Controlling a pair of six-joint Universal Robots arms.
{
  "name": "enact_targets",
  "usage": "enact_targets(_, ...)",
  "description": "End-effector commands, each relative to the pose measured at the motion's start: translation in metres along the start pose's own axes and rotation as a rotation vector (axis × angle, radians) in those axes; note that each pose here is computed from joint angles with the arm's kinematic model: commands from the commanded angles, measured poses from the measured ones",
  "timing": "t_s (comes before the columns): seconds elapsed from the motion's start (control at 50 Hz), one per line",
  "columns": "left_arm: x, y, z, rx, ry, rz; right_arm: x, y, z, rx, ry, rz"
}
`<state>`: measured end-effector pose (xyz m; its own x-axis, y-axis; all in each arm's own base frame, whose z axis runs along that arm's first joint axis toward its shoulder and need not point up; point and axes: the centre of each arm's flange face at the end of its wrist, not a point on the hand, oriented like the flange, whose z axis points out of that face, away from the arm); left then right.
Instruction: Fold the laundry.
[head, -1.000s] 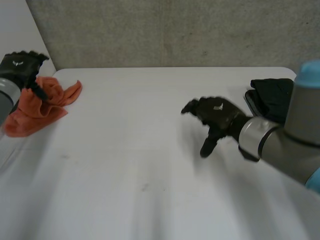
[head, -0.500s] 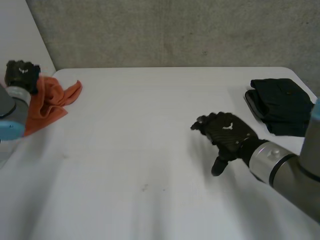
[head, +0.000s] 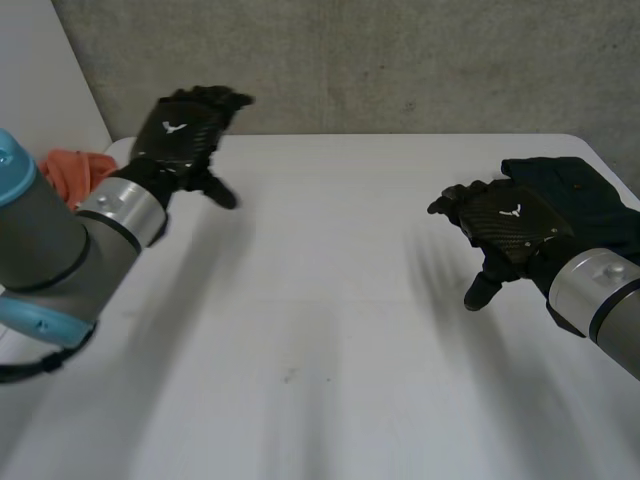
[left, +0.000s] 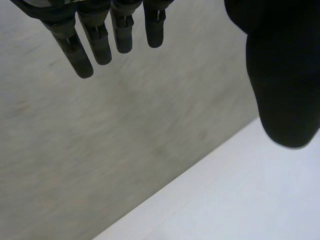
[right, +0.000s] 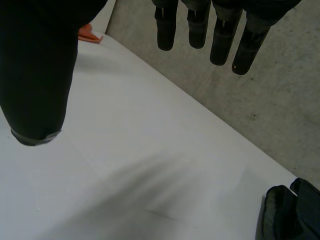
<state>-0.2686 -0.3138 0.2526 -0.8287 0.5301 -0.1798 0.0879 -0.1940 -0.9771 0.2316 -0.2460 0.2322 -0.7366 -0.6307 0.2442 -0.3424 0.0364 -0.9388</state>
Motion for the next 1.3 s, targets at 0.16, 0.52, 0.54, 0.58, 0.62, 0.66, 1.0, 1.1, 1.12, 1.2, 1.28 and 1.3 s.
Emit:
enact_targets(0.16,-0.165,0.115,0.046,-0.217,-0.317,0.441,-0.006,0.005,0.001,-0.014,-0.021,0.002)
enact_targets(0.52,-0.248,0.203,0.048,-0.386,-0.389,0.587,-0.003,0.011,0.005,-0.020,-0.011,-0.004)
enact_targets(0.54,-0.249,0.204,0.048,-0.392,-0.388,0.584,-0.003,0.012,0.005,-0.023,-0.012,-0.003)
enact_targets(0.58,-0.249,0.205,0.048,-0.401,-0.384,0.576,-0.004,0.013,0.006,-0.026,-0.013,-0.003)
enact_targets(0.62,-0.243,0.202,0.051,-0.404,-0.374,0.571,-0.003,0.012,0.006,-0.026,-0.013,-0.003)
enact_targets(0.66,-0.232,0.191,0.055,-0.387,-0.367,0.572,-0.003,0.012,0.006,-0.023,-0.010,-0.004)
enact_targets(1.0,-0.036,0.007,0.036,-0.002,-0.097,0.010,0.015,0.005,0.006,-0.002,0.044,-0.004)
enact_targets(1.1,0.046,-0.017,-0.008,-0.025,0.169,-0.278,0.030,-0.004,0.003,0.027,0.093,-0.006)
enact_targets(1.12,0.073,-0.017,-0.024,-0.060,0.273,-0.360,0.031,-0.005,0.003,0.028,0.097,-0.006)
enact_targets(1.2,0.121,-0.012,-0.055,-0.132,0.449,-0.434,0.034,-0.005,0.002,0.029,0.107,-0.007)
enact_targets(1.28,0.127,-0.003,-0.058,-0.151,0.451,-0.385,0.034,-0.006,0.002,0.031,0.106,-0.008)
enact_targets(1.3,0.126,-0.003,-0.058,-0.150,0.446,-0.371,0.034,-0.006,0.002,0.031,0.106,-0.008)
